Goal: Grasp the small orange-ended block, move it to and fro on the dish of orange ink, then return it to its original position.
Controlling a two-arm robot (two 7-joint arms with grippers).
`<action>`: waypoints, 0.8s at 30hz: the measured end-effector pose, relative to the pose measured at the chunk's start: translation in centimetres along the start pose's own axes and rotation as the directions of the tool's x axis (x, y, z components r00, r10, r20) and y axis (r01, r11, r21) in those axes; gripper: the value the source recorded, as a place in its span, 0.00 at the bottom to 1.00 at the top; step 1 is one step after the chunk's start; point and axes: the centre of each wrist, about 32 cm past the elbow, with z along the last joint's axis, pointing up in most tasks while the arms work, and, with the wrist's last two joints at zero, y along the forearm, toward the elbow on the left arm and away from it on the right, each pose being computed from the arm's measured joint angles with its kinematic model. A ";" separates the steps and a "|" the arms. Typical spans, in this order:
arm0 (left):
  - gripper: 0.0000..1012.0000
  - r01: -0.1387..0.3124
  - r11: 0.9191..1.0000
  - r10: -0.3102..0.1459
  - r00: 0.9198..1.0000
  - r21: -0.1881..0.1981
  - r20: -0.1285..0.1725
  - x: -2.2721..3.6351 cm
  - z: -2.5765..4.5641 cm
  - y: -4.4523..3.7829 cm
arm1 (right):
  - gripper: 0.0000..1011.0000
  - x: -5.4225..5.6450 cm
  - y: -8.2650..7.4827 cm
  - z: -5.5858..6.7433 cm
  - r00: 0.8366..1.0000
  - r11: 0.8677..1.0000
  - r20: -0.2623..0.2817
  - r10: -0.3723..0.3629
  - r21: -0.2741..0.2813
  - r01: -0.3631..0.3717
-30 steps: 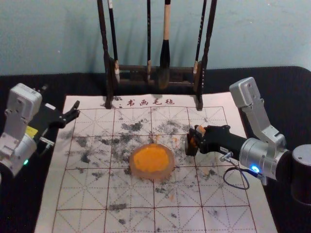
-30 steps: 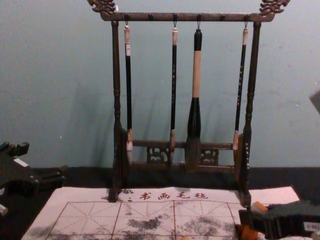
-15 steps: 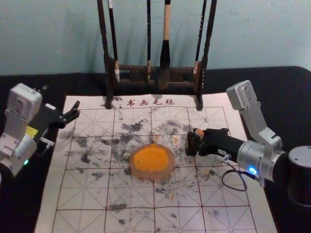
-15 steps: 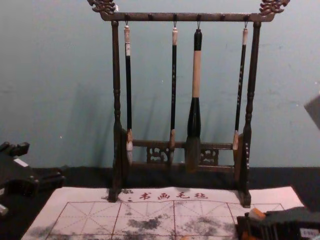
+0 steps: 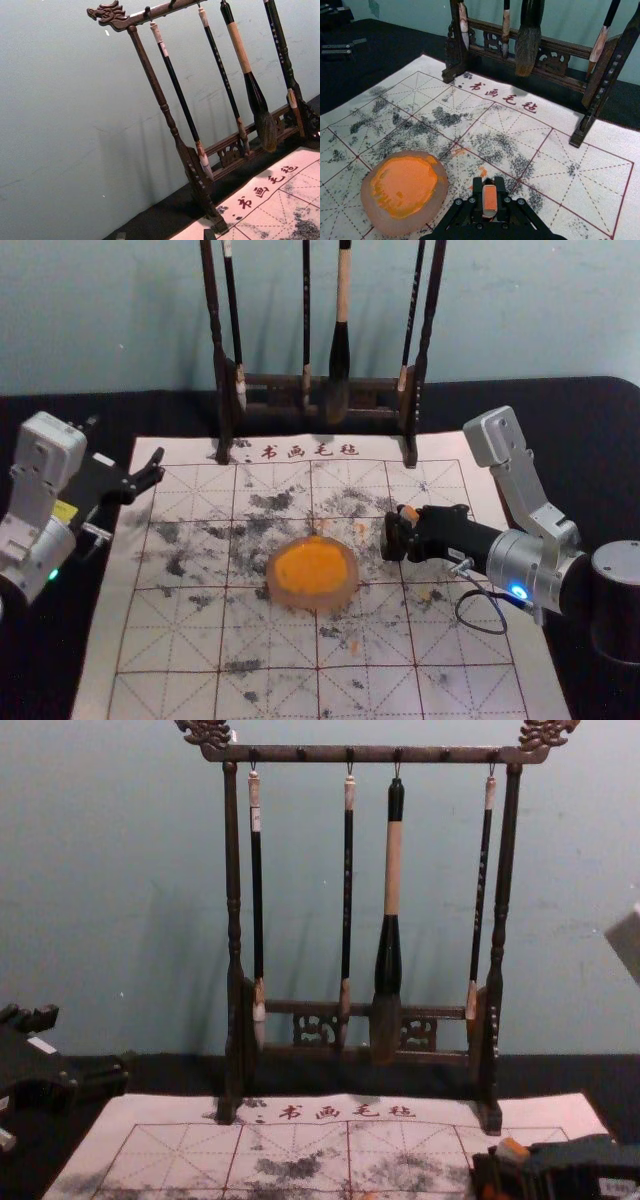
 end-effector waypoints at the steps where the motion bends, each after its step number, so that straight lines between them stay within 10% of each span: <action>1: 0.99 0.000 1.000 0.000 1.000 0.000 0.000 0.00 0.00 0.00 | 0.11 0.0 0.0 0.0 1.000 1.000 -0.001 0.000 0.000 0.000; 24: 0.99 0.000 1.000 0.000 1.000 0.000 0.000 0.00 0.00 0.00 | 0.77 0.0 0.0 0.0 1.000 1.000 -0.004 0.000 0.003 0.000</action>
